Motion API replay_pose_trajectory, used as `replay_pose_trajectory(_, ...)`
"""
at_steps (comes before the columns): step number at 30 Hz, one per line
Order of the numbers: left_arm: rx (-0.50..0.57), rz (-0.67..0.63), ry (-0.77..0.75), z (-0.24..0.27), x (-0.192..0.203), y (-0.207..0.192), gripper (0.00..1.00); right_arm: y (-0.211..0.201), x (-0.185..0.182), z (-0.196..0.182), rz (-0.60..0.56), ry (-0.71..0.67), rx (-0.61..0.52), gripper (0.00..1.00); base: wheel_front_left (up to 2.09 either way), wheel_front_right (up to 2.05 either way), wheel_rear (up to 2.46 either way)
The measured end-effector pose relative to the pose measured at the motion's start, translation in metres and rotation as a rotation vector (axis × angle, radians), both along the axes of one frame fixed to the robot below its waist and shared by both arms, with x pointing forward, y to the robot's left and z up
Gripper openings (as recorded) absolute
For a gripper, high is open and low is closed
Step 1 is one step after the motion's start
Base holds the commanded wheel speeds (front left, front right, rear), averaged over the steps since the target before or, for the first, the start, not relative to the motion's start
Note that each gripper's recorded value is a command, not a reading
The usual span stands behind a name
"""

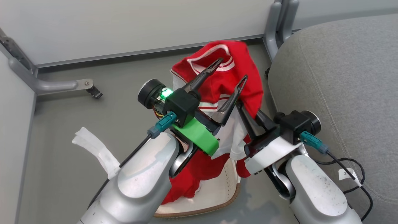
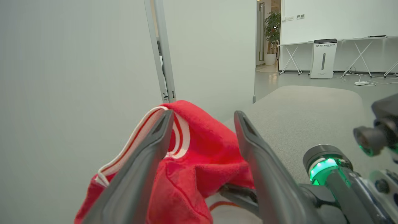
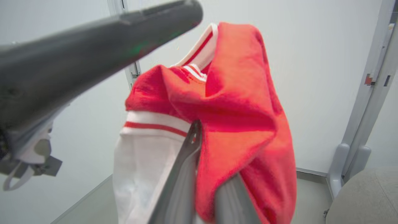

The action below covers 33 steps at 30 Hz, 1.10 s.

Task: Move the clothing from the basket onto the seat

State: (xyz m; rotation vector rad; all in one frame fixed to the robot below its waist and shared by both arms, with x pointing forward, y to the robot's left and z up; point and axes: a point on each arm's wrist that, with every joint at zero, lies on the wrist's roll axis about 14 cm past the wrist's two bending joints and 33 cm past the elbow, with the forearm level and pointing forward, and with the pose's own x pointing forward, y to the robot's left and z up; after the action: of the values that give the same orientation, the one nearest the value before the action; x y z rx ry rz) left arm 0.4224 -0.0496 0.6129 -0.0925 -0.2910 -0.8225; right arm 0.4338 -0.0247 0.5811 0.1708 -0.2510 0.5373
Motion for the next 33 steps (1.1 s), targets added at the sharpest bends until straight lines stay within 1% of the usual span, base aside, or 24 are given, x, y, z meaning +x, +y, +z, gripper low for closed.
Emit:
replay_pose_trajectory(17, 0.027, -0.098, 0.025, -0.022, 0.005, -0.034, 1.00, -0.076, 0.008, 0.000, -0.214, -0.003, 0.003, 0.00, 0.00, 0.00, 0.00)
replay_pose_trajectory(33, 0.041, -0.249, 0.039, -0.041, -0.002, -0.085, 1.00, -0.176, -0.015, -0.011, -0.511, 0.009, -0.075, 0.00, 0.00, 0.00, 0.00)
